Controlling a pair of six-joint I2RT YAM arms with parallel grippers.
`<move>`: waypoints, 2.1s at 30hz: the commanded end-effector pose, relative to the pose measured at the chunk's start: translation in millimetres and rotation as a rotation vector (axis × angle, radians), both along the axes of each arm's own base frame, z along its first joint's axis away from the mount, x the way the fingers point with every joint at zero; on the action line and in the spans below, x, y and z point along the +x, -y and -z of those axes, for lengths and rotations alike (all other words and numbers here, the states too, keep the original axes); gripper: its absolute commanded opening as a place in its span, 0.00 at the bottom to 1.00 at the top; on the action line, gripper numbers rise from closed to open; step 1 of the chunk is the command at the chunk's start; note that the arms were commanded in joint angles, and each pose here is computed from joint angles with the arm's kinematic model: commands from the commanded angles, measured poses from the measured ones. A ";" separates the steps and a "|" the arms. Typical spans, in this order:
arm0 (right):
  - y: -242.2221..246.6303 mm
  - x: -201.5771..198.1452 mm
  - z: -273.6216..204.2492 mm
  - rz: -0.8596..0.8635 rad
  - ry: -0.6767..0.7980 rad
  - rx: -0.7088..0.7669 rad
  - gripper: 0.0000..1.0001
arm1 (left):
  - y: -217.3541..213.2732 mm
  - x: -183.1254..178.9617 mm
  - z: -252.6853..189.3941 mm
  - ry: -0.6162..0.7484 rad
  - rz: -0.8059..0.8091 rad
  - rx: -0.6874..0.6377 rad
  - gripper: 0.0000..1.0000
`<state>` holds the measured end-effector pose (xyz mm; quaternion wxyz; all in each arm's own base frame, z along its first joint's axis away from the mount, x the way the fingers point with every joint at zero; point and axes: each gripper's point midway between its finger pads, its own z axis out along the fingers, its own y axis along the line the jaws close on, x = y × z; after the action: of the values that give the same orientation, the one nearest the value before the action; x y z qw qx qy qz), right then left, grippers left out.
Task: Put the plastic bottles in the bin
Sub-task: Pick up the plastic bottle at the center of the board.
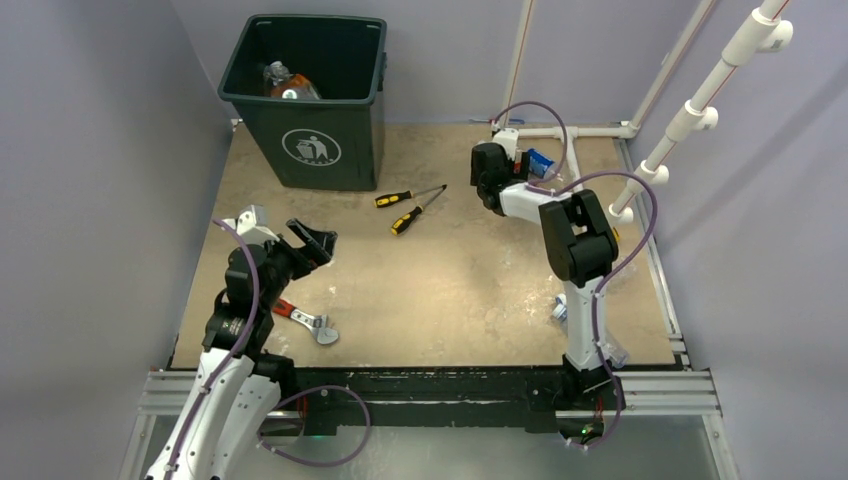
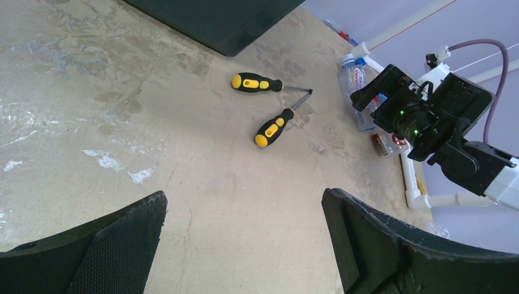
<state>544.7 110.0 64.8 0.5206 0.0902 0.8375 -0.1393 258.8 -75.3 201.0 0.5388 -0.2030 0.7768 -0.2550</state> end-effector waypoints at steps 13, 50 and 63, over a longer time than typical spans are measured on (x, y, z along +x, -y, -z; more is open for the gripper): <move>-4.5 4.7 18.3 -0.033 -0.083 0.157 0.92 | 5.2 -2.2 -6.8 0.032 0.027 -0.013 0.99; -145.4 -222.2 -175.2 -0.706 0.402 0.579 0.23 | 30.4 2.2 -51.9 0.089 0.120 -0.156 0.95; -168.6 -398.0 -222.3 -1.335 0.589 0.935 0.22 | 71.0 -29.3 -155.1 0.532 0.440 -0.218 0.99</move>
<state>188.5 276.6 259.4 0.6091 -0.1450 0.6046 0.4924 256.0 -117.7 303.4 0.5889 -0.1201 0.6940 -0.3965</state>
